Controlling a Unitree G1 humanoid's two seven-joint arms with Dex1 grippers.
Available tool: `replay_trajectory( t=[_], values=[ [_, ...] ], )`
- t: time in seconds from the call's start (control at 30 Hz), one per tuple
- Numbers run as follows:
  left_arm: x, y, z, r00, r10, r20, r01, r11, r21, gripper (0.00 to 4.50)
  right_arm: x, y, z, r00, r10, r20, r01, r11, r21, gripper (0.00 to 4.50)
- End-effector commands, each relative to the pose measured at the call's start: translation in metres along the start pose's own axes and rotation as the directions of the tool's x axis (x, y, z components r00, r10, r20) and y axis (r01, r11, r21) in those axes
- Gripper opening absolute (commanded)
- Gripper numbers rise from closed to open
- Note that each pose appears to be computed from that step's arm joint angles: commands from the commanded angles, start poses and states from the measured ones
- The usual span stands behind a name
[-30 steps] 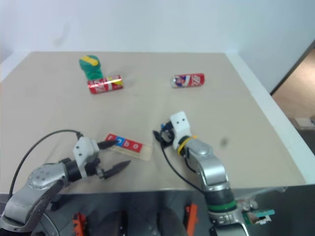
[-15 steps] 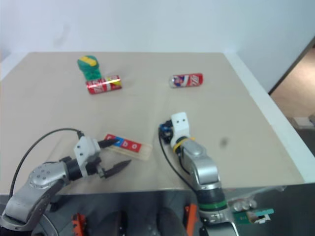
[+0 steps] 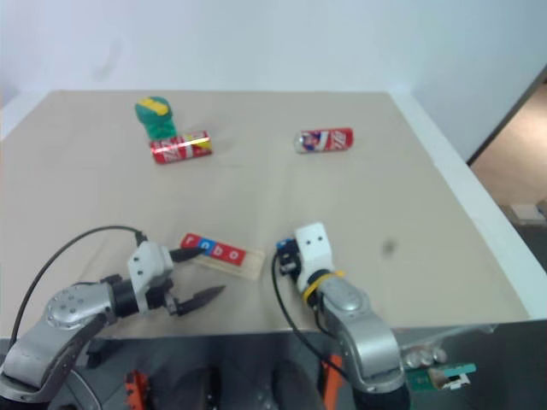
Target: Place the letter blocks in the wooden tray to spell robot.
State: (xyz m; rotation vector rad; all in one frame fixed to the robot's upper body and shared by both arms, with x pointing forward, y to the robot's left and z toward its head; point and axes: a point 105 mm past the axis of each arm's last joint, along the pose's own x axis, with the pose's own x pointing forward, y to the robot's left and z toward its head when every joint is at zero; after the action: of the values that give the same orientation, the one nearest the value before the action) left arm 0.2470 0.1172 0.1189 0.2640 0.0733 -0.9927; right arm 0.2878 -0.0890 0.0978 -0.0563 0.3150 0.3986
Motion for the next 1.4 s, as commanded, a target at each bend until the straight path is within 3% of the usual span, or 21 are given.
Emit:
replay_trajectory(
  t=[0.03,0.1,0.17,0.23,0.37,0.4,0.43,0.53,0.63,0.77,0.83,1.03,1.17,1.23,1.4],
  values=[
    [0.0,0.001,0.006,1.0,-0.018,0.02,0.017,1.0,0.021,4.5,-0.008,0.006,0.009,1.0,-0.009,0.026,0.009,1.0,0.03,1.2],
    [0.002,0.0,0.006,0.999,-0.031,0.016,0.03,0.999,0.026,4.5,-0.007,0.007,0.008,1.0,-0.01,0.017,0.008,0.998,0.066,1.2],
    [0.003,0.0,0.006,0.999,-0.036,0.016,0.035,0.999,0.028,4.5,-0.007,0.005,0.01,0.999,-0.027,0.027,0.025,0.997,0.068,2.28],
    [0.003,0.002,0.006,0.999,-0.036,0.017,0.036,0.999,0.03,4.5,-0.009,-0.002,0.018,0.996,-0.057,0.065,0.054,0.997,0.054,3.02],
    [0.005,0.003,0.006,0.999,-0.034,0.018,0.034,0.999,0.036,4.5,-0.019,-0.02,0.04,0.99,-0.059,0.129,0.058,0.998,0.013,4.37],
    [0.005,0.003,0.007,0.999,-0.035,0.024,0.034,0.999,0.038,4.5,-0.021,-0.026,0.048,0.988,-0.039,0.148,0.04,0.999,-0.005,4.48],
    [0.005,0.002,0.008,0.999,-0.035,0.033,0.034,0.999,0.038,4.5,-0.023,-0.03,0.055,0.987,-0.007,0.163,0.011,1.0,-0.024,4.48],
    [0.008,-0.001,0.015,0.996,-0.058,0.069,0.056,0.998,0.034,4.5,-0.016,-0.035,0.066,0.95,0.28,0.137,-0.258,0.953,-0.161,4.48],
    [0.011,-0.004,0.017,0.994,-0.076,0.077,0.073,0.997,0.035,4.5,-0.012,-0.027,0.054,0.808,0.59,-0.017,-0.559,0.756,-0.341,4.48],
    [0.011,-0.005,0.016,0.995,-0.07,0.071,0.067,0.997,0.038,4.5,0.003,-0.028,0.041,0.63,0.757,-0.175,-0.728,0.497,-0.471,4.48],
    [0.009,-0.006,0.015,0.996,-0.056,0.066,0.054,0.998,0.035,4.5,0.015,-0.033,0.034,0.584,0.773,-0.246,-0.751,0.401,-0.524,4.48],
    [0.006,-0.009,0.016,0.997,-0.033,0.072,0.032,0.999,0.023,4.5,0.033,-0.036,0.032,0.556,0.788,-0.263,-0.758,0.351,-0.55,4.48],
    [0.006,-0.01,0.02,0.995,-0.026,0.093,0.026,1.0,0.009,4.5,0.031,-0.038,0.011,0.525,0.796,-0.301,-0.792,0.329,-0.514,4.48],
    [0.006,-0.011,0.02,0.995,-0.03,0.097,0.03,1.0,0.003,4.5,0.024,-0.038,0.004,0.508,0.806,-0.303,-0.806,0.322,-0.497,4.08],
    [0.004,-0.013,0.017,0.996,-0.042,0.084,0.042,0.999,-0.002,4.5,0.006,-0.036,-0.009,0.498,0.813,-0.303,-0.822,0.331,-0.463,2.39]
  ],
)
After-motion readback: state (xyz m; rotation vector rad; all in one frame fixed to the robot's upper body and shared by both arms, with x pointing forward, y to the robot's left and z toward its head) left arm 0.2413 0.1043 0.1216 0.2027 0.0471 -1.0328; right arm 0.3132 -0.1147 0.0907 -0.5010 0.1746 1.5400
